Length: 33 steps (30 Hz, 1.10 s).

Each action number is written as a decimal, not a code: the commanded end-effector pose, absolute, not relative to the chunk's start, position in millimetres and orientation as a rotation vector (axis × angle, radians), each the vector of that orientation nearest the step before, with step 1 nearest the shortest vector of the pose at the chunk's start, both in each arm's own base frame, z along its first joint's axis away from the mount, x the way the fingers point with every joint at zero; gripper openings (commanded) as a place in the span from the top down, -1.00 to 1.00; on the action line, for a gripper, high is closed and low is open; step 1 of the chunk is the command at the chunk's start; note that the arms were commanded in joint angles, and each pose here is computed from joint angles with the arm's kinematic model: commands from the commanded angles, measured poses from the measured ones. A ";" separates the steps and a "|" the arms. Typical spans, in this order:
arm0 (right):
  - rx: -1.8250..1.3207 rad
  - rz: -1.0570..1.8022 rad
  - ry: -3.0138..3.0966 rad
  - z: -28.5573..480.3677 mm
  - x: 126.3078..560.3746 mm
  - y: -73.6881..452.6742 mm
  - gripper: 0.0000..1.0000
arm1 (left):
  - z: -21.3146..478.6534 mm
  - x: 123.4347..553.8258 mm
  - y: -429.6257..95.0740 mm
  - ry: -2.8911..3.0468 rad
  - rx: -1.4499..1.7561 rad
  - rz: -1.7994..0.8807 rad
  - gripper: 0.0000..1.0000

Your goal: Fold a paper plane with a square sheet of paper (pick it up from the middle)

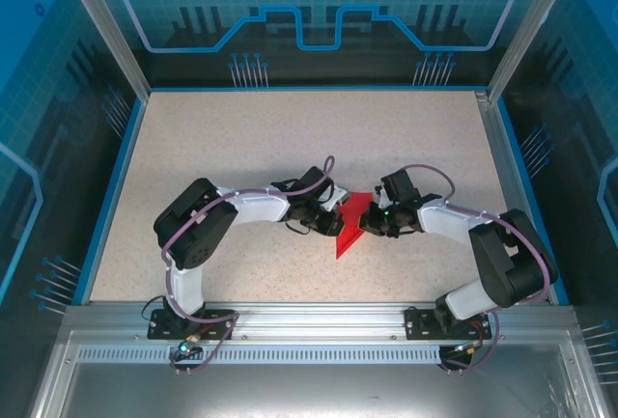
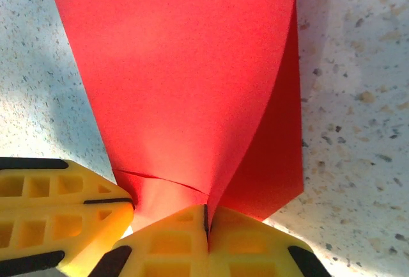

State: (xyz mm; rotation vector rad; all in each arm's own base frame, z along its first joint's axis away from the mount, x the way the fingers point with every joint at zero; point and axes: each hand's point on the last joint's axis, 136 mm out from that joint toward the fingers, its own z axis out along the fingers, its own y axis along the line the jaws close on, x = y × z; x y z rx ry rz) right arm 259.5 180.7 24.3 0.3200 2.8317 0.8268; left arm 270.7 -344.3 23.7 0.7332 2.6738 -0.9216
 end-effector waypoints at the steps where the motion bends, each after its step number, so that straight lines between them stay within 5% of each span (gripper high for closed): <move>1: 0.295 0.812 2.855 23.7 258.8 183.5 1.00 | 17.1 264.7 -335.8 2.710 0.730 -0.915 1.00; 10: 0.291 0.841 2.838 30.0 261.3 188.8 1.00 | -1.6 265.4 -333.2 2.739 0.734 -0.879 1.00; 23: 0.242 0.808 2.841 42.4 258.9 196.3 0.70 | -15.2 264.1 -331.0 2.759 0.744 -0.857 1.00; 33: 0.228 0.843 2.819 54.0 261.3 201.3 0.71 | -15.3 262.7 -331.1 2.755 0.747 -0.870 1.00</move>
